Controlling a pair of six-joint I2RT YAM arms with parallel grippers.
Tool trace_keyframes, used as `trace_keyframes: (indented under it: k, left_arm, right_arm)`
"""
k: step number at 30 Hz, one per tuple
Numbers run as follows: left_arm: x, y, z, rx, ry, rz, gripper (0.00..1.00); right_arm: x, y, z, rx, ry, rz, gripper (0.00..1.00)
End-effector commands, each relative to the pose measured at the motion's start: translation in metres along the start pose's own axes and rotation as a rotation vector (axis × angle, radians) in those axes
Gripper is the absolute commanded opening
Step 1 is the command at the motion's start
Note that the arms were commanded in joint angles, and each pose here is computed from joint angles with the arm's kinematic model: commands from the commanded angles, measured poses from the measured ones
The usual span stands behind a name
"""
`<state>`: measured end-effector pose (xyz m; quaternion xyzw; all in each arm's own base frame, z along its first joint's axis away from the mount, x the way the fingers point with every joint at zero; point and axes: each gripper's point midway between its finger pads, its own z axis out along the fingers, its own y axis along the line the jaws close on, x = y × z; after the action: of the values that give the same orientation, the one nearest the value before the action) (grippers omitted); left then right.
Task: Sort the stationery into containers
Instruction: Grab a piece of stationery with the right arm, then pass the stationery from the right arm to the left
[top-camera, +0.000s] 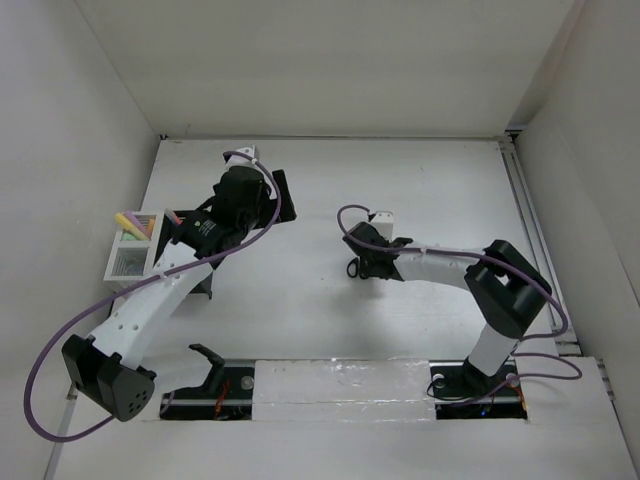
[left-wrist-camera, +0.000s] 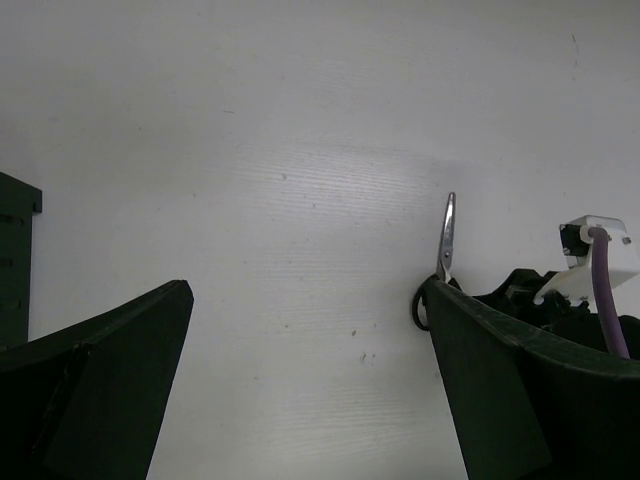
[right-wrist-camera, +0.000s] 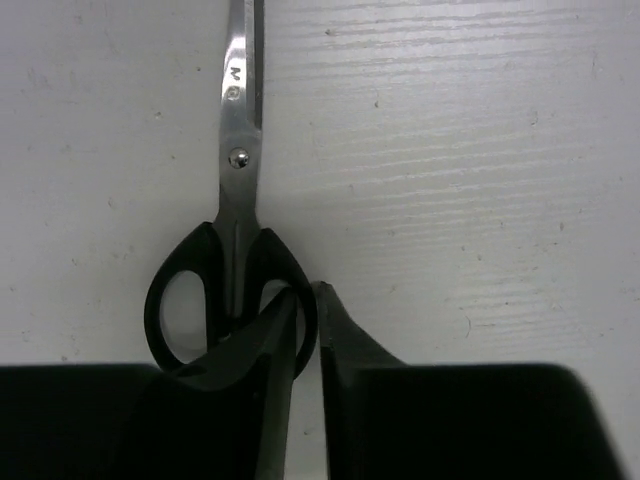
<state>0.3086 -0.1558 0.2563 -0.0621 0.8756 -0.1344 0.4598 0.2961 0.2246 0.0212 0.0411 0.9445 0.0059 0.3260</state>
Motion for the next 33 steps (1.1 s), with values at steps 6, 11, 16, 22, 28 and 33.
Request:
trace_keyframes:
  k: [6,11,16,22,28,33]
  left_arm:
    - [-0.024,-0.010,0.000,0.066,-0.036,-0.047,0.99]
    - [-0.002,-0.047,0.010,0.259,0.068,-0.074,0.99]
    - [0.013,-0.090,0.015,0.498,0.150,-0.075,0.99]
    - [0.024,-0.113,0.011,0.652,0.196,-0.100,0.99]
    - [0.023,-0.140,-0.001,0.797,0.199,-0.086,0.99]
    - [0.023,-0.143,-0.002,0.818,0.192,-0.101,0.99]
  right_arm:
    - [0.037,0.008,0.016,-0.052,0.125,-0.026,0.00]
    - [-0.016,0.026,-0.023,-0.181,-0.098,-0.072,0.00]
    - [-0.067,0.033,-0.084,-0.352,-0.315,-0.152,0.00]
    - [-0.094,0.040,-0.142,-0.527,-0.460,-0.229,0.00]
    - [-0.109,0.056,-0.179,-0.660,-0.512,-0.269,0.00]
    - [-0.109,0.070,-0.203,-0.743,-0.542,-0.279,0.00]
